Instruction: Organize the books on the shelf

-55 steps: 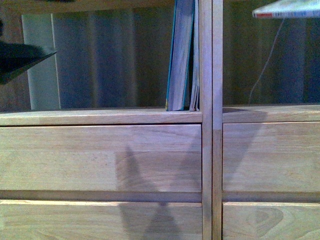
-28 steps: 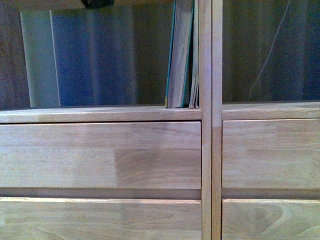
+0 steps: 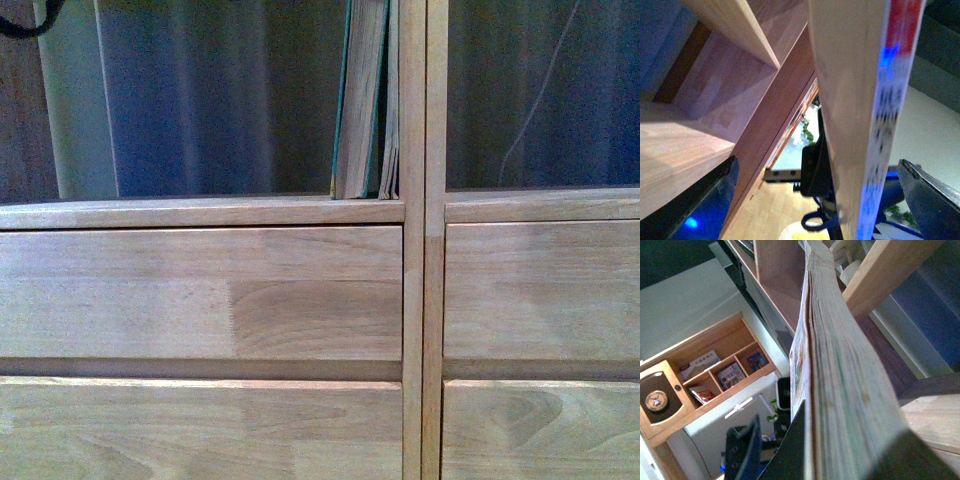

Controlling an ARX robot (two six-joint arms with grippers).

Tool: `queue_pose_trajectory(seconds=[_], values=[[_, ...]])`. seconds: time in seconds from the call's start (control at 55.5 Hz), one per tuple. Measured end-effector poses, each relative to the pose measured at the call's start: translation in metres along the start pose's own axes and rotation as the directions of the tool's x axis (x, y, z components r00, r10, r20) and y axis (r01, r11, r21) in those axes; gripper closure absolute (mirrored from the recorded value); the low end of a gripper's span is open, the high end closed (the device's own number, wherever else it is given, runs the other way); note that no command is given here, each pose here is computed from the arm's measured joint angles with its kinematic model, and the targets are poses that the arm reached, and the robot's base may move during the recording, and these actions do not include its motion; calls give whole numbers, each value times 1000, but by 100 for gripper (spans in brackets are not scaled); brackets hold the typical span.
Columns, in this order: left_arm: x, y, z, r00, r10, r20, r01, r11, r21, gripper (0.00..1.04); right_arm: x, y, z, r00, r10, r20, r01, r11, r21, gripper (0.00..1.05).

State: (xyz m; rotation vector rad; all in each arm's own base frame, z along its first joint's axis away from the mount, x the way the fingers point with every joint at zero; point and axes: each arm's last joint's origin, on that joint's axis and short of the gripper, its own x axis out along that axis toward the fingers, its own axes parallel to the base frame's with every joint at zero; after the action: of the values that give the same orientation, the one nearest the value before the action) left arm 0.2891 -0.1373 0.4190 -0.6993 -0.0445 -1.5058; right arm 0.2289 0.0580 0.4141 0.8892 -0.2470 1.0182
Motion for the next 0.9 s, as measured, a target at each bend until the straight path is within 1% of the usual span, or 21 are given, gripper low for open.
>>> queue_pose_trajectory(seconds=[0.144,0.162,0.307,0.379,0.415,0.541,0.613,0.703,0.721,0.739,0.775,0.793,0.829,0.902], values=[[10,-7,20,999,-21,43,19,998,52,7,3,1,-4,1000,3,-4,-3,1000,1,98],[12,-7,23,999,-20,47,18,998,55,8,3,1,-5,1000,4,-5,-4,1000,2,98],[19,-8,31,998,5,64,-9,998,64,31,5,0,-7,1000,4,-9,-4,1000,6,98],[22,-6,30,997,16,74,-21,997,73,41,5,0,-8,1000,5,-9,-5,1000,7,98],[23,-5,30,997,20,79,-26,997,77,45,5,-1,-8,1000,5,-9,-5,1000,8,98],[26,0,28,994,36,100,-44,995,85,65,5,0,-8,1000,9,-12,-9,1000,11,98],[27,2,27,994,38,106,-47,995,88,74,5,0,-9,1000,9,-13,-9,1000,14,98],[27,3,26,993,35,110,-45,995,89,87,4,0,-12,1000,8,-17,-8,1000,17,98],[27,4,26,993,34,111,-44,995,88,89,4,0,-12,1000,7,-17,-7,1000,15,97],[27,3,26,993,32,112,-41,995,86,92,4,-1,-12,1000,3,-19,-3,1000,18,93],[27,3,26,993,27,113,-37,996,85,94,3,-2,-13,1000,-3,-23,3,1000,23,89],[27,2,26,993,24,115,-34,996,88,96,3,-3,-14,1000,-8,-27,8,1000,27,86],[27,2,26,993,20,117,-31,995,91,97,2,-3,-15,1000,-10,-29,11,999,31,82],[27,1,28,990,18,138,-32,995,99,98,2,-3,-17,999,-9,-37,10,999,37,70]])
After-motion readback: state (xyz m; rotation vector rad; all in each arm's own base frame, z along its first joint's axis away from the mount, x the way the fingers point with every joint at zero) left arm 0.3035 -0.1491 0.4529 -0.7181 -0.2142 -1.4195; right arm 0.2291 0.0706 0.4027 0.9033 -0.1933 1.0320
